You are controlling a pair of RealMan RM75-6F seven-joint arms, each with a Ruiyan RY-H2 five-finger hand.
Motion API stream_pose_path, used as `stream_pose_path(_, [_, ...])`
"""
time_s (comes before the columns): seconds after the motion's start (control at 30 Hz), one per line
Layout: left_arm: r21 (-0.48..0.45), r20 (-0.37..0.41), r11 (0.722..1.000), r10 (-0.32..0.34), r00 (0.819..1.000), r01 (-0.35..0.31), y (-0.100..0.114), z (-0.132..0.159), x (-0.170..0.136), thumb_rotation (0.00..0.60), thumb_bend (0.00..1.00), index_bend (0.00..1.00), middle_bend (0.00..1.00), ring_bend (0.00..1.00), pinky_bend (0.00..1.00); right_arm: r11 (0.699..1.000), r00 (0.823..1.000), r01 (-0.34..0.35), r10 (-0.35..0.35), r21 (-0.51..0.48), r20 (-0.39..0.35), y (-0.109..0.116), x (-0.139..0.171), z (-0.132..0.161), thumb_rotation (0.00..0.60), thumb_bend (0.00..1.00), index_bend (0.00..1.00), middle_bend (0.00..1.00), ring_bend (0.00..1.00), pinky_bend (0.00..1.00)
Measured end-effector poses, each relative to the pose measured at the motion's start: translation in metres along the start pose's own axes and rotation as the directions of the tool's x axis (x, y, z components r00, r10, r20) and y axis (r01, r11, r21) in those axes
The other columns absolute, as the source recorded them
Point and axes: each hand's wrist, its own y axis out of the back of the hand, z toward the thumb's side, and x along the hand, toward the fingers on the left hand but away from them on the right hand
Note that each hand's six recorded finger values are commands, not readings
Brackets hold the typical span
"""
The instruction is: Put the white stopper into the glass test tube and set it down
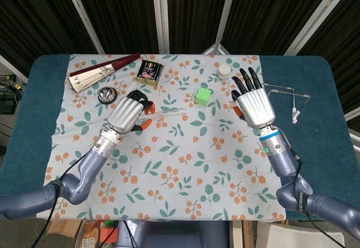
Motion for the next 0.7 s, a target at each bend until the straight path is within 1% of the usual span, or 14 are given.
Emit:
stream_pose_path(0.1, [-0.031, -0.010, 0.999, 0.018, 1.000, -0.018, -0.006, -0.001, 0.000, 0.600, 0.56, 0.62, 0.69, 0.30, 0.23, 0.999, 0.999, 0.044, -0.043, 0.030, -0.024, 0.007, -0.005, 0.001, 0.600, 0.46, 0.72, 0.23, 0.00, 0.00])
stream_pose_path(0.2, [-0.048, -0.023, 0.999, 0.012, 1.000, -0.013, -0.012, -0.003, 0.000, 0.600, 0.56, 0.62, 0.69, 0.30, 0.23, 0.996, 0.997, 0.069, -0.067, 0.050, -0.045, 0.012, -0.009, 0.002, 0.600, 0.46, 0.72, 0.23, 0.00, 0.00])
stream_pose_path(0.43, [-0.122, -0.079, 0.992, 0.005, 0.997, -0.015, -0.015, -0.007, 0.002, 0.600, 0.56, 0.63, 0.70, 0.30, 0.23, 0.983, 0.988, 0.131, -0.120, 0.124, -0.095, 0.025, -0.018, 0.001, 0.600, 0.46, 0.73, 0.23, 0.00, 0.00])
stream_pose_path(0.53, [-0.133, -0.085, 0.991, -0.006, 0.996, -0.005, -0.016, -0.005, 0.004, 0.600, 0.56, 0.63, 0.70, 0.30, 0.23, 0.976, 0.983, 0.157, -0.140, 0.148, -0.120, 0.030, -0.021, 0.003, 0.600, 0.46, 0.73, 0.23, 0.00, 0.00])
stream_pose_path(0.7, [-0.142, -0.085, 0.990, -0.024, 0.996, 0.011, -0.017, -0.001, 0.007, 0.600, 0.56, 0.64, 0.70, 0.30, 0.23, 0.958, 0.967, 0.208, -0.171, 0.197, -0.190, 0.039, -0.025, 0.007, 0.600, 0.46, 0.74, 0.23, 0.00, 0.00])
